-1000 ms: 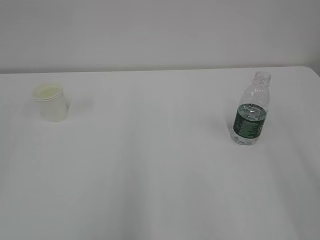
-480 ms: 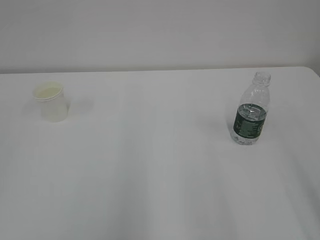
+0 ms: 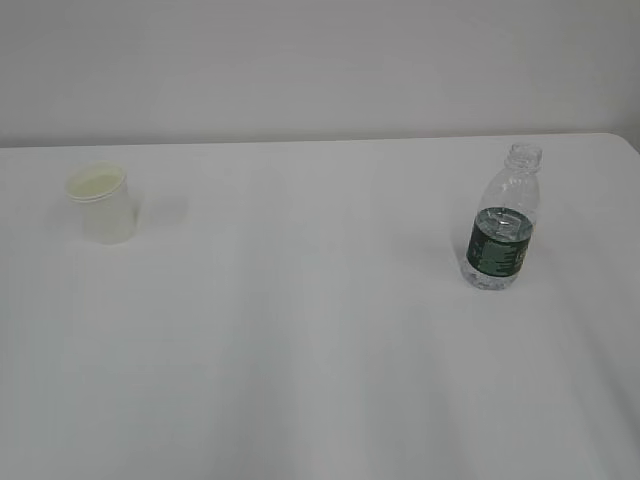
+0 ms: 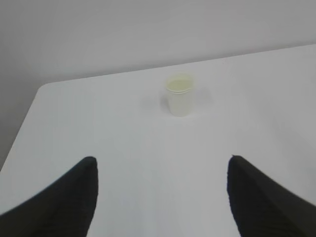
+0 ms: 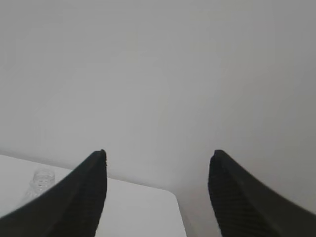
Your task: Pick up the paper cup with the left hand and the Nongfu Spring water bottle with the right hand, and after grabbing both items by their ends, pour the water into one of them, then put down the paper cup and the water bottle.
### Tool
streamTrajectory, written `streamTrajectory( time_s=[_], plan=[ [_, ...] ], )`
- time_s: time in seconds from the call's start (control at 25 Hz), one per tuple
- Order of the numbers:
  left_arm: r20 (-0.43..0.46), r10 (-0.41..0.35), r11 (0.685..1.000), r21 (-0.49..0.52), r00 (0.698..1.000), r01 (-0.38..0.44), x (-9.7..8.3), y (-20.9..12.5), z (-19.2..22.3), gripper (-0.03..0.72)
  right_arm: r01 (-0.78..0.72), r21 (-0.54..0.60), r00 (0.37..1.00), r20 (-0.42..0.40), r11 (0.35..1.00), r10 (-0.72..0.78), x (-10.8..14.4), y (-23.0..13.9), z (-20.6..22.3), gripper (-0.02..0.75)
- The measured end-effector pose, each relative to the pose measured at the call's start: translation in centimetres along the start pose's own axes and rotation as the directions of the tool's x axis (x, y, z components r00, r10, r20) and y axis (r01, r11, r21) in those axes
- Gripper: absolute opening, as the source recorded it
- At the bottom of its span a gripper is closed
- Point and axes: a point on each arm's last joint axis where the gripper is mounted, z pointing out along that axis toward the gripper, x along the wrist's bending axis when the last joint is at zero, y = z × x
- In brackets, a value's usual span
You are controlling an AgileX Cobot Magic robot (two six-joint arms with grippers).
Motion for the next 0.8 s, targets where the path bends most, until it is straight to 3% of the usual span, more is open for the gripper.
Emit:
streamTrajectory(
  time_s=[0.8],
  plan=[
    [0.015, -0.011, 0.984, 0.176, 1.000, 0.008, -0.1, -2.5, -1.2, 0.539, -0.022, -0.030, 0.998, -0.058, 0.999, 0.021, 0.5, 0.3, 0.0, 0.495]
  ],
)
